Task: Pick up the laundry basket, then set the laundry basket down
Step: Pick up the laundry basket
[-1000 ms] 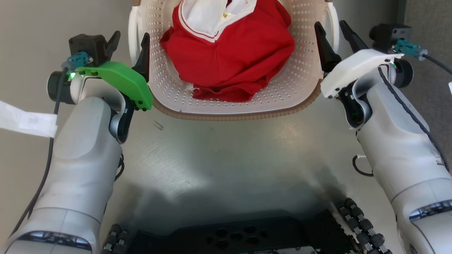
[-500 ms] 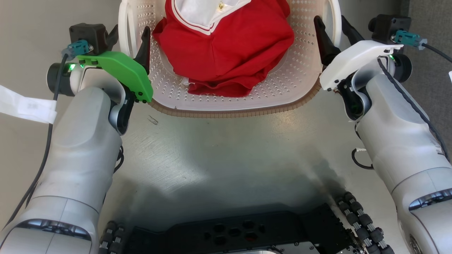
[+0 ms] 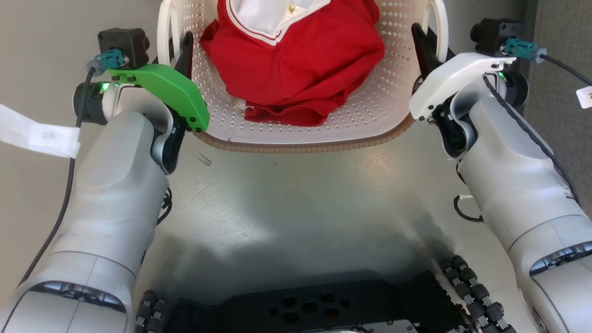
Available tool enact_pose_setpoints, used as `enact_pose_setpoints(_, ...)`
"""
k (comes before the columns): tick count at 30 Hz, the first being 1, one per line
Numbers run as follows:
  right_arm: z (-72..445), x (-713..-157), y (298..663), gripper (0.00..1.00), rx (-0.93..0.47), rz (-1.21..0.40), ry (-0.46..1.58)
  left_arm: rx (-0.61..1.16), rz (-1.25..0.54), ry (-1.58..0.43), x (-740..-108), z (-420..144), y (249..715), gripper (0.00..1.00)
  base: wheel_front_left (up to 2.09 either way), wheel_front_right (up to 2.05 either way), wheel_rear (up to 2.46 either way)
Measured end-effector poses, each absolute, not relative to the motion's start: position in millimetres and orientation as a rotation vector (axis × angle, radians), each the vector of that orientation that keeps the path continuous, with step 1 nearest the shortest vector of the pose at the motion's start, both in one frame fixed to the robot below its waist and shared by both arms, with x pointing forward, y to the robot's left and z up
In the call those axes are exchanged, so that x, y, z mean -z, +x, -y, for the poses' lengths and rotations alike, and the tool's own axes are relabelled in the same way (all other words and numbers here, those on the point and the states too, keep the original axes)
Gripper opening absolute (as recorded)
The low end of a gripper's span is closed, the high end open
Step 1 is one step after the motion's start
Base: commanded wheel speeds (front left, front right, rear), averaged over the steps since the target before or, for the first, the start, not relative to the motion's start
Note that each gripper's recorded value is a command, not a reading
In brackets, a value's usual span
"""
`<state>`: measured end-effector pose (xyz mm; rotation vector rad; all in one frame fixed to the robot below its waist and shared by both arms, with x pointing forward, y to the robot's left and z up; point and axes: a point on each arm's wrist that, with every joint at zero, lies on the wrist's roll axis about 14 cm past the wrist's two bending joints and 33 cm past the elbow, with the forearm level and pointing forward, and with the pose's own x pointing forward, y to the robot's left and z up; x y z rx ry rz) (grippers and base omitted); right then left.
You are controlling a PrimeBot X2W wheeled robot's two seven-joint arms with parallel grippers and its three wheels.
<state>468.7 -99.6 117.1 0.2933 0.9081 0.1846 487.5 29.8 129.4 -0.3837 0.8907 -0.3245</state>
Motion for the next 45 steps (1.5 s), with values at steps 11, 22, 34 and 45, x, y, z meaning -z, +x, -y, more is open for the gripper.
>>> enact_pose_setpoints(11,95.8,-141.5,473.7,0.0,-0.199,-0.881,0.299,0.34,-0.862,-0.368,-153.8,-30.8,492.4,0.0,0.0,0.0,0.0)
enact_pose_setpoints(22,93.0,-186.1,473.7,0.0,-0.228,-0.831,0.283,0.386,-0.87,-0.301,-187.4,-29.4,479.8,0.0,0.0,0.0,0.0)
enact_pose_setpoints(34,94.1,-231.2,453.3,0.0,-0.243,-0.839,0.27,0.398,-0.857,-0.289,-232.2,-27.2,462.6,0.0,0.0,0.0,0.0)
enact_pose_setpoints(45,95.0,-264.0,422.4,0.0,-0.257,-0.892,0.257,0.421,-0.881,-0.278,-266.3,-23.8,434.0,0.0,0.0,0.0,0.0)
